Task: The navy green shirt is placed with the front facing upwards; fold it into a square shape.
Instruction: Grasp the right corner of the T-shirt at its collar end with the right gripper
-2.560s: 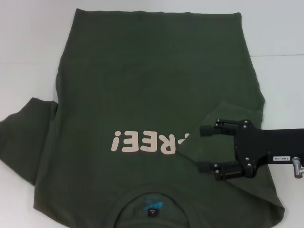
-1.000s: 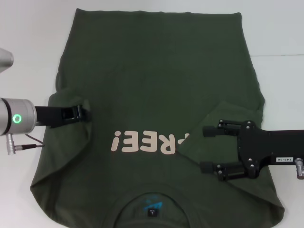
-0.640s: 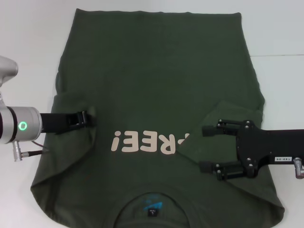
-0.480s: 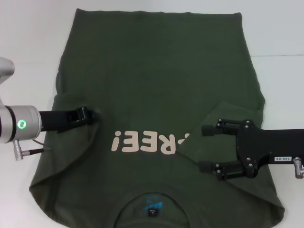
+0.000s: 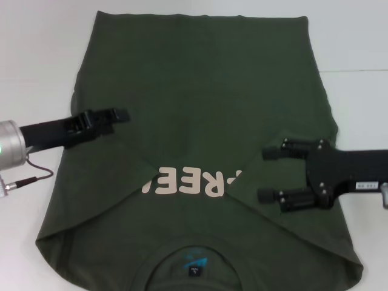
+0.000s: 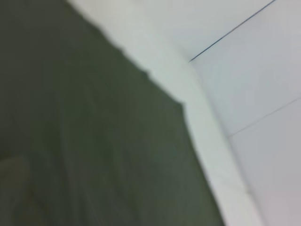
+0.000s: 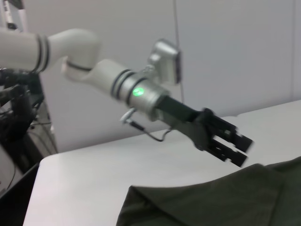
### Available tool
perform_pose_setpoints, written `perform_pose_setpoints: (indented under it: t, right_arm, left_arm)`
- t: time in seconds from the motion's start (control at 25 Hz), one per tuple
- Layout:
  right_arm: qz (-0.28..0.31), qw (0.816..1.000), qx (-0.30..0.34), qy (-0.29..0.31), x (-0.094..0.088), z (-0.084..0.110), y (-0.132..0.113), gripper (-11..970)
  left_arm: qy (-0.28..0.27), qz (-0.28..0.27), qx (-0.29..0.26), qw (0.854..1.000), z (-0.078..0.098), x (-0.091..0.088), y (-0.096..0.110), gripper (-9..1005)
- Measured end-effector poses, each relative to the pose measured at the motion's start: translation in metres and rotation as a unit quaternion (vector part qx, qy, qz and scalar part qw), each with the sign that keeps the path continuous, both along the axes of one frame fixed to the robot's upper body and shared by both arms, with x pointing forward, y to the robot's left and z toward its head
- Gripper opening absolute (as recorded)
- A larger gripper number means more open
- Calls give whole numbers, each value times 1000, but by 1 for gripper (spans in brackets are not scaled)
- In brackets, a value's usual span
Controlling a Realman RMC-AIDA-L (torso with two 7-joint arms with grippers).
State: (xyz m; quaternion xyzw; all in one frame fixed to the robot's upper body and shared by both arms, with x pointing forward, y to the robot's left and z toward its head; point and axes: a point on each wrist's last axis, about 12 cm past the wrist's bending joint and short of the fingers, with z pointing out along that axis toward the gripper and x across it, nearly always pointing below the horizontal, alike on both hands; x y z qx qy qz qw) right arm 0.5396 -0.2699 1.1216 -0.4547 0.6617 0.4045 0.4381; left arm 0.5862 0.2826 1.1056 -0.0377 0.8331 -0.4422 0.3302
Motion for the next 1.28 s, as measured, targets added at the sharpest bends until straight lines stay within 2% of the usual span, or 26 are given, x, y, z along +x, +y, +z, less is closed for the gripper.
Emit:
perform_pose_setpoints:
  t: [0.12, 0.24, 0.44, 0.6, 0.76, 0.96, 1.08, 1.28]
  right_arm:
    - [-7, 1000, 4, 25, 3, 14, -1, 919]
    - [-17, 996, 4, 88, 8, 33, -2, 920]
    - [-62, 971, -33, 229, 19, 52, -3, 919]
    - [-112, 951, -76, 277, 14, 59, -1, 917]
    - [-176, 924, -91, 328, 9, 59, -10, 916]
    - [-234, 882, -69, 403, -2, 49, -30, 915]
    - [-275, 852, -66, 440, -11, 39, -45, 915]
    - [-319, 811, -64, 487, -28, 23, -72, 911]
  left_arm:
    - [-33, -12, -11, 999, 3, -5, 2, 650]
    - [-54, -20, -9, 998, 3, -8, 3, 712]
    - [-96, -53, -4, 994, 4, -14, -1, 816]
    - [-133, -116, 17, 984, 9, -21, -2, 895]
    - [-197, -192, 55, 960, 17, -31, 1, 965]
    - [-265, -277, 120, 916, 23, -40, 3, 954]
    - [-284, -314, 131, 896, 26, -42, 1, 948]
    - [-296, -359, 141, 874, 30, -40, -6, 948]
